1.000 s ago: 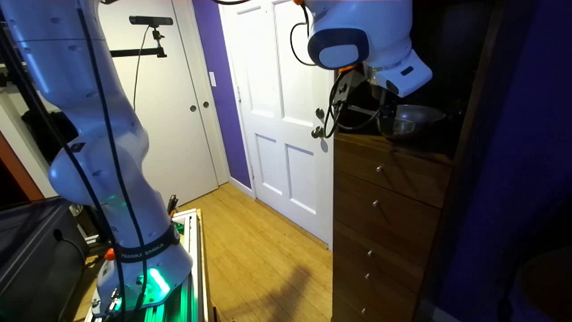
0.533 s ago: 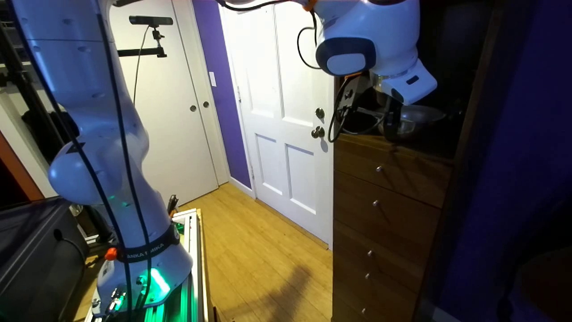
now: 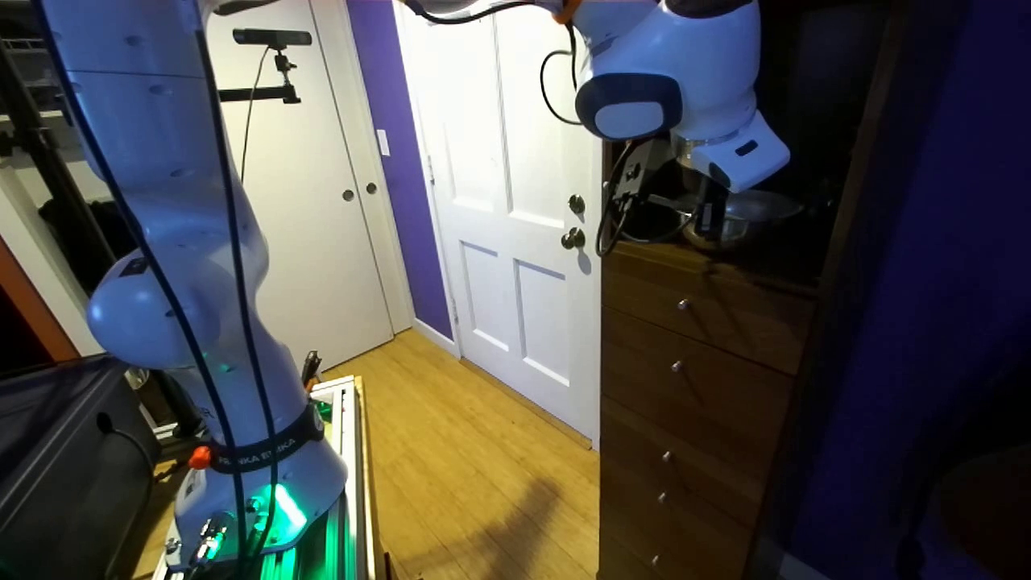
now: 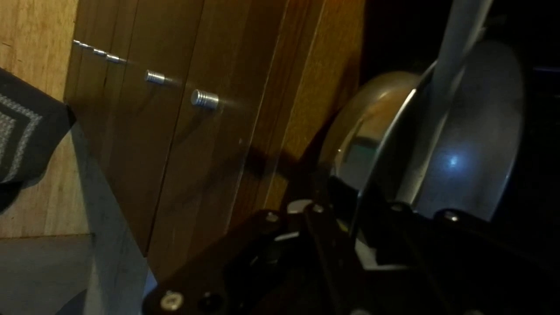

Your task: Remove the dishpan from the cabinet shelf and place it on top of the cabinet

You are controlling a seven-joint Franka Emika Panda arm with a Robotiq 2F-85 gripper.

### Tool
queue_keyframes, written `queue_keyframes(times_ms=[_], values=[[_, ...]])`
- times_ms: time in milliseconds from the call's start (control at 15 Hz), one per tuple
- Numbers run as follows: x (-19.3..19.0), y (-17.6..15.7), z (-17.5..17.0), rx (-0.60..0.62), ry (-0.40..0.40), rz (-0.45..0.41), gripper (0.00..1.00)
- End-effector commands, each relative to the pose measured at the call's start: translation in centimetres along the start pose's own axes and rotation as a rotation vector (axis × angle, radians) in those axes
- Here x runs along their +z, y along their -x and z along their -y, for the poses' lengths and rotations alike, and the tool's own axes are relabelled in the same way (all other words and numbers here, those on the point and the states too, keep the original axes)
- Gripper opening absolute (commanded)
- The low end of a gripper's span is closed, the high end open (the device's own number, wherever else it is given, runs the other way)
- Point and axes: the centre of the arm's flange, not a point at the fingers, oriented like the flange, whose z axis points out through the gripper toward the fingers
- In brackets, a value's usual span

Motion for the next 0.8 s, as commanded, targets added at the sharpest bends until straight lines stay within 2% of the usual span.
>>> queue_keyframes(times_ms=[0, 400, 733], values=[[0.3, -0.8, 0.1, 0.012, -0.021, -0.014, 0.0], [-0.6, -1.0, -0.8, 0.015, 0.007, -0.005, 0.02], [-4.2, -0.8, -1.3, 0.004, 0.037, -0.006, 0.02]])
